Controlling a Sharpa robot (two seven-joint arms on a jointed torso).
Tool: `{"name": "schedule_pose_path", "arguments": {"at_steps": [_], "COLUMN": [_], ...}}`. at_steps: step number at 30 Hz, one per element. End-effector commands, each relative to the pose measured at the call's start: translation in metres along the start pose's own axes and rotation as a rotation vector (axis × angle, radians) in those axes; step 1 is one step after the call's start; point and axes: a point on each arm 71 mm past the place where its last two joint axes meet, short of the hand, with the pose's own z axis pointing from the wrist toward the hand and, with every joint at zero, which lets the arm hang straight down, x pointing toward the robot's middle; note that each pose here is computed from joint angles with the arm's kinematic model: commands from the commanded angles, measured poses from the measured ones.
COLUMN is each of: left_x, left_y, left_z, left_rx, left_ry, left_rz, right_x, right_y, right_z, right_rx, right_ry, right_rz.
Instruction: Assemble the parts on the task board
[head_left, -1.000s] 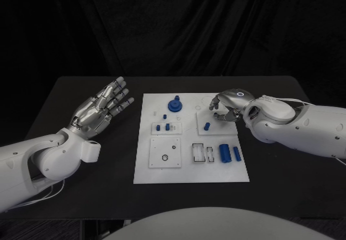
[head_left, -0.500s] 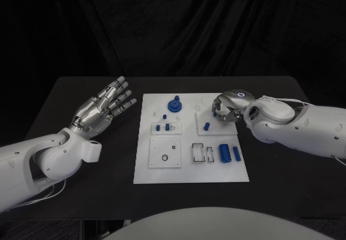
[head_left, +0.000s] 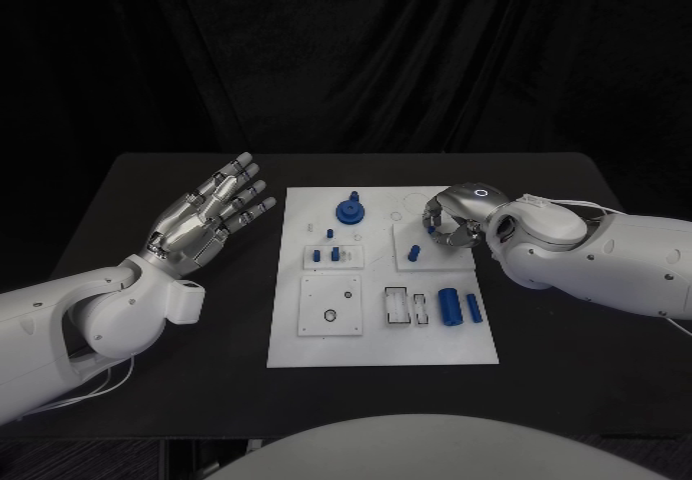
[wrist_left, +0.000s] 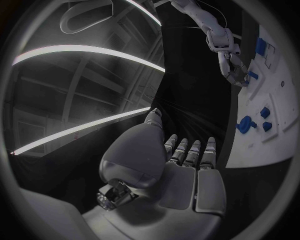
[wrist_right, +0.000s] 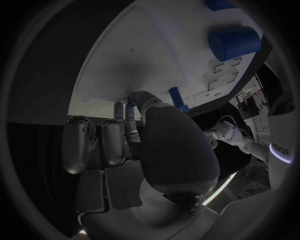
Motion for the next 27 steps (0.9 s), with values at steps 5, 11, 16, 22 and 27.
{"name": "schedule_pose_path", "arguments": {"at_steps": [5, 11, 16, 22, 27], "left_x": [0.0008, 0.0003, 0.0002, -0.0005, -0.0013], "left_y": [0.0002, 0.0013, 0.0021, 0.0032, 0.0041], "left_z": [0.0011, 0.002, 0.003, 0.0039, 0.0046], "left_rx": [0.009, 0.003, 0.002, -0.004, -0.008], "left_ry": [0.009, 0.009, 0.009, 0.01, 0.01], "left_rz": [-0.013, -0.013, -0.012, -0.012, -0.011], "right_x": [0.0013, 0.0014, 0.0017, 0.0022, 0.0023], "right_y": [-0.0001, 0.0013, 0.0023, 0.0026, 0.0028], "right_z": [-0.0002, 0.0008, 0.0014, 0.0022, 0.0024], "right_rx": [0.001, -0.004, -0.006, -0.007, -0.009], "right_ry": [-0.009, -0.011, -0.009, -0.007, -0.009], "right_rz": [0.02, 0.031, 0.033, 0.032, 0.033]}}
